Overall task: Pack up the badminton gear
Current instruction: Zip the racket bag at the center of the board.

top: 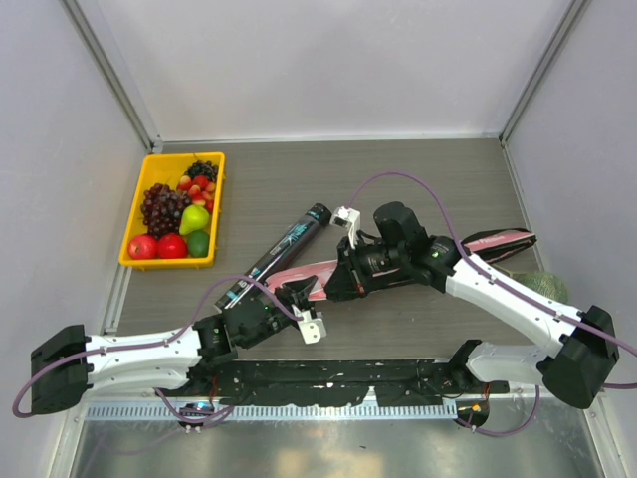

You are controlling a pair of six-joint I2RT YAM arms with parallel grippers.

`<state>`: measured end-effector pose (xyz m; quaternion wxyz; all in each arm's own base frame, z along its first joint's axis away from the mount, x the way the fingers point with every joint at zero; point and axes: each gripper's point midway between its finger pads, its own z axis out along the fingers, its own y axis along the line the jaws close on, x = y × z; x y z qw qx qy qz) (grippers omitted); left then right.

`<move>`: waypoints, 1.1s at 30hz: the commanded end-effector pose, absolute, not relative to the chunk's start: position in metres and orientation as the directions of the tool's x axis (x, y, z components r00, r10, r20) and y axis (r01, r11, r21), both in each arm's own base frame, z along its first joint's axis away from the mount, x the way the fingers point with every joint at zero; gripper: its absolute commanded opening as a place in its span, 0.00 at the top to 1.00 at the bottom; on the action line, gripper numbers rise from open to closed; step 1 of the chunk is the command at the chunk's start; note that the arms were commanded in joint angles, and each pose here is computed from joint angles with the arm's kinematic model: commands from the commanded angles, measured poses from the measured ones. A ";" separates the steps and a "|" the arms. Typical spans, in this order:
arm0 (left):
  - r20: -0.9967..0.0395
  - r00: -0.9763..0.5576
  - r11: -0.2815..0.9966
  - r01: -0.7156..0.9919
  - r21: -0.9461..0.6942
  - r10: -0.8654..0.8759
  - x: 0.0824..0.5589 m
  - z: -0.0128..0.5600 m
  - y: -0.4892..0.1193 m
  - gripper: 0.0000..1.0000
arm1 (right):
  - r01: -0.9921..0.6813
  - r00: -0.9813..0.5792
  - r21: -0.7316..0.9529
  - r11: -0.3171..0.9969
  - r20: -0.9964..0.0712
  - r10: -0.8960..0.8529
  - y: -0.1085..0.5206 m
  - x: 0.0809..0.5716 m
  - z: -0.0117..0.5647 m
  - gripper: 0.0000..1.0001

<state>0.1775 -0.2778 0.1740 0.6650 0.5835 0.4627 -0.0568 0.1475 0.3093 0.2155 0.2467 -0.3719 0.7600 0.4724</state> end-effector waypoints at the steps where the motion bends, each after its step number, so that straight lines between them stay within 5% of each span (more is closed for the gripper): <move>1: -0.729 0.620 0.458 0.578 0.675 0.291 0.178 0.242 -0.290 1.00 | -0.788 -0.610 0.526 0.318 -0.736 -0.294 0.313 0.159 0.217 0.95; 26: -0.738 0.601 0.472 0.577 0.666 0.306 0.179 0.243 -0.282 1.00 | -0.543 -0.621 0.445 0.713 -0.783 0.016 0.224 0.212 0.205 0.94; 30: -0.734 0.609 0.452 0.587 0.672 0.300 0.176 0.242 -0.284 1.00 | -0.601 -0.590 0.479 0.640 -0.806 0.049 0.230 0.205 0.229 0.94; 33: -0.736 0.613 0.441 0.597 0.670 0.288 0.174 0.241 -0.286 1.00 | -0.677 -0.612 0.526 0.515 -0.791 0.005 0.249 0.190 0.247 0.78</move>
